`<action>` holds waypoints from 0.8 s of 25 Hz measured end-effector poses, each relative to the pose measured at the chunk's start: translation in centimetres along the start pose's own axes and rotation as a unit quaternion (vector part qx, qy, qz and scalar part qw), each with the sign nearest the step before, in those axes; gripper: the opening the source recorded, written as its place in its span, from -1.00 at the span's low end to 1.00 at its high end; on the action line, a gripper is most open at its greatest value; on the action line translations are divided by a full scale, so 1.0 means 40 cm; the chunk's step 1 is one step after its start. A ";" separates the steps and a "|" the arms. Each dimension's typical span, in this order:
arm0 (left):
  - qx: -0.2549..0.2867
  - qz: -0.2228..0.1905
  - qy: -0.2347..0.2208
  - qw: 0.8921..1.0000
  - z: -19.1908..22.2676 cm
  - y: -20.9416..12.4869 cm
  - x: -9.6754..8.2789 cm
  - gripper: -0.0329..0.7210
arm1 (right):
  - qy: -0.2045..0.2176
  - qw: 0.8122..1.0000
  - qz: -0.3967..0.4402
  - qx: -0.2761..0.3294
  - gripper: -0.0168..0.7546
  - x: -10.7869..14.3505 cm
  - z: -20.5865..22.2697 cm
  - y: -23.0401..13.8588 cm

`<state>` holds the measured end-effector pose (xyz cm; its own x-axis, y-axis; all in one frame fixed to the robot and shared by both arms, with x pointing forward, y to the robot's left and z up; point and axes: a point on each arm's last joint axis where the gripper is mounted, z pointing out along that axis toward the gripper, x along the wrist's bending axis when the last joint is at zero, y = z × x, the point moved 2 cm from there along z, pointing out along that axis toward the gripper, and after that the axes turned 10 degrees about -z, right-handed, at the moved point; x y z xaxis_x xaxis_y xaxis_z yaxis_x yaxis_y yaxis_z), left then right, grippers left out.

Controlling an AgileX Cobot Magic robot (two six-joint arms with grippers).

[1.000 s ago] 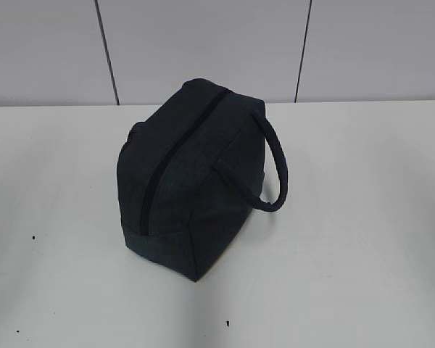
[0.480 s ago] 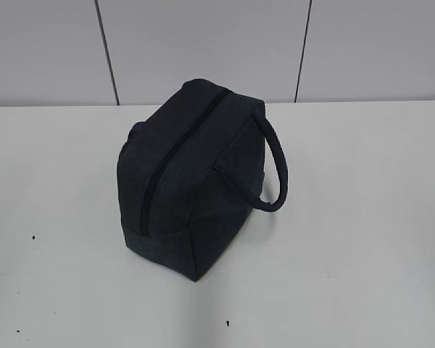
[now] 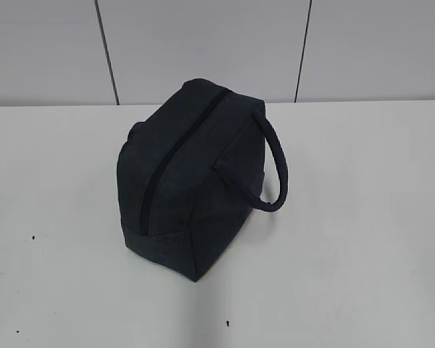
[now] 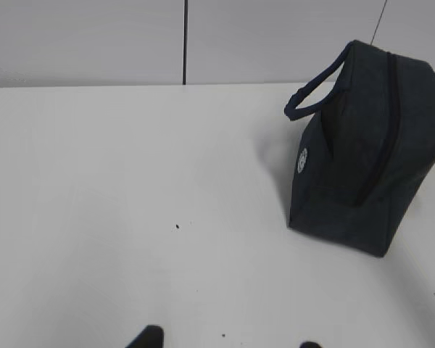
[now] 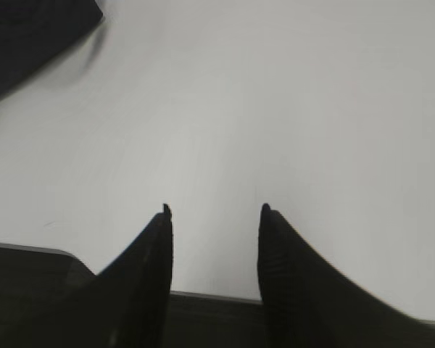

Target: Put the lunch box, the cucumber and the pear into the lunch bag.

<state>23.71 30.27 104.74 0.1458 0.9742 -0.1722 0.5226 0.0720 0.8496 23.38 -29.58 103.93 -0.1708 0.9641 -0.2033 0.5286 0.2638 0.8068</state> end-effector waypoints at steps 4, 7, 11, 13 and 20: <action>-0.017 0.000 -0.004 1.000 0.018 0.003 -0.001 0.02 | -0.011 1.000 -0.003 -0.011 -0.14 -0.005 0.025 -0.001; -0.017 0.008 -0.007 1.000 0.020 0.003 -0.003 0.02 | -0.017 1.000 -0.005 -0.013 -0.14 -0.008 0.027 0.000; -0.015 0.016 -0.019 1.000 0.021 0.001 -0.010 0.00 | -0.017 1.000 -0.005 -0.014 -0.14 -0.008 0.027 0.001; -0.015 0.017 -0.020 1.000 0.021 0.001 -0.010 0.00 | -0.017 1.000 -0.005 -0.015 -0.14 -0.008 0.027 0.001; -0.015 0.017 -0.020 1.000 0.021 0.001 -0.010 -0.01 | -0.017 1.000 -0.005 -0.015 -0.14 -0.008 0.027 0.001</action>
<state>24.37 29.70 104.44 0.1968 0.9667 -0.1634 0.4917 0.0468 0.8695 24.36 -29.86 103.43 -0.1461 0.9622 -0.2296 0.5014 0.2721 0.8213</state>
